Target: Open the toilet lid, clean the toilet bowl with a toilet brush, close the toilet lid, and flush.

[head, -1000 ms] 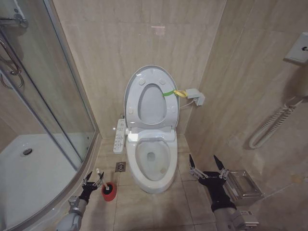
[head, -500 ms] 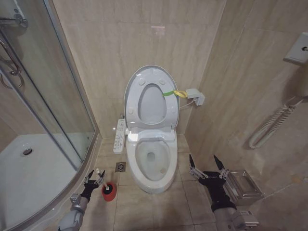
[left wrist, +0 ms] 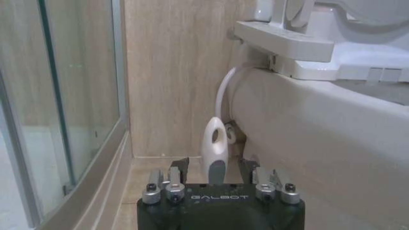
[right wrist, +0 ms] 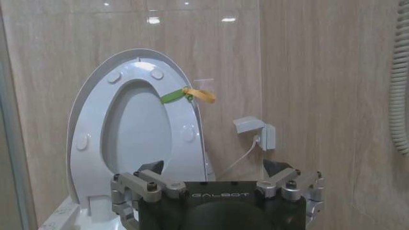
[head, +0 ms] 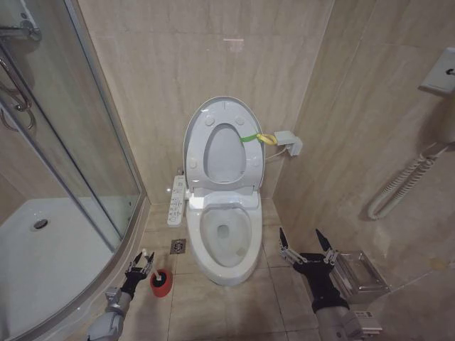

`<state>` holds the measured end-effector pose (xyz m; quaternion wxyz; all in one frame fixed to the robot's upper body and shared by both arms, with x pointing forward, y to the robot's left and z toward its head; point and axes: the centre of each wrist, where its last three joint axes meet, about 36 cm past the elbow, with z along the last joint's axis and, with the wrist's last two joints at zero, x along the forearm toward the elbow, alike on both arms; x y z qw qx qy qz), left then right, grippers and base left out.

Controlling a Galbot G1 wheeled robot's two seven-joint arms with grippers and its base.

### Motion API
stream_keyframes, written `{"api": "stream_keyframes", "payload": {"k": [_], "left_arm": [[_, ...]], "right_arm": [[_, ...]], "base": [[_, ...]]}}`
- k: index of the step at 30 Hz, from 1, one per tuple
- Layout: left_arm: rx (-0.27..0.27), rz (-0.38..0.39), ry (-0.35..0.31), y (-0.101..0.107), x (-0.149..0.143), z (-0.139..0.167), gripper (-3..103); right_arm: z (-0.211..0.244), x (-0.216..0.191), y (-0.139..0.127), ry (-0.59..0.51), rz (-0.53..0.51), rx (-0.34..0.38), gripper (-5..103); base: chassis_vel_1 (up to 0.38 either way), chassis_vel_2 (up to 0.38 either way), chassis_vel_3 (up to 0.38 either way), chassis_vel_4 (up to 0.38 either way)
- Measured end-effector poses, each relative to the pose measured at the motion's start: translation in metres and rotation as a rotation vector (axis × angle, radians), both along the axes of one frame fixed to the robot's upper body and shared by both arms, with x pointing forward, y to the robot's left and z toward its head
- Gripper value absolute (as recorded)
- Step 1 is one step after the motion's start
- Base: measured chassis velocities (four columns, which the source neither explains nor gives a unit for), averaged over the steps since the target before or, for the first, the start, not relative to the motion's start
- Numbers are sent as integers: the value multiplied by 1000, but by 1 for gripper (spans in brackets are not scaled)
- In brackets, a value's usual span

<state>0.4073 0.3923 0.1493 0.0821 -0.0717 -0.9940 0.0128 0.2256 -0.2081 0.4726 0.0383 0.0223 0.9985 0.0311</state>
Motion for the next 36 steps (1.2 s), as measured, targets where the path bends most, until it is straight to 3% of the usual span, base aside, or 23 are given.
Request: {"api": "stream_keyframes", "payload": {"k": [5,6,13,14,27,36], "left_arm": [[32,-11,8,6,-3,1,55],[40,-14,10,8,-4,1,45],[54,-14,11,13,-4,3,45],[56,-15,11,13,-4,3,25],[61,-23,-7,14,-5,0,24],[37,-30,-32,7,-18,2,24]], "right_arm": [[0,0,0,0,0,0,100],[0,0,0,0,0,0,100],[0,0,0,0,0,0,100],[0,0,0,0,0,0,100],[0,0,0,0,0,0,100],[0,0,0,0,0,0,100]], "base": [[0,0,0,0],[0,0,0,0],[0,0,0,0],[0,0,0,0],[0,0,0,0],[0,0,0,0]]}}
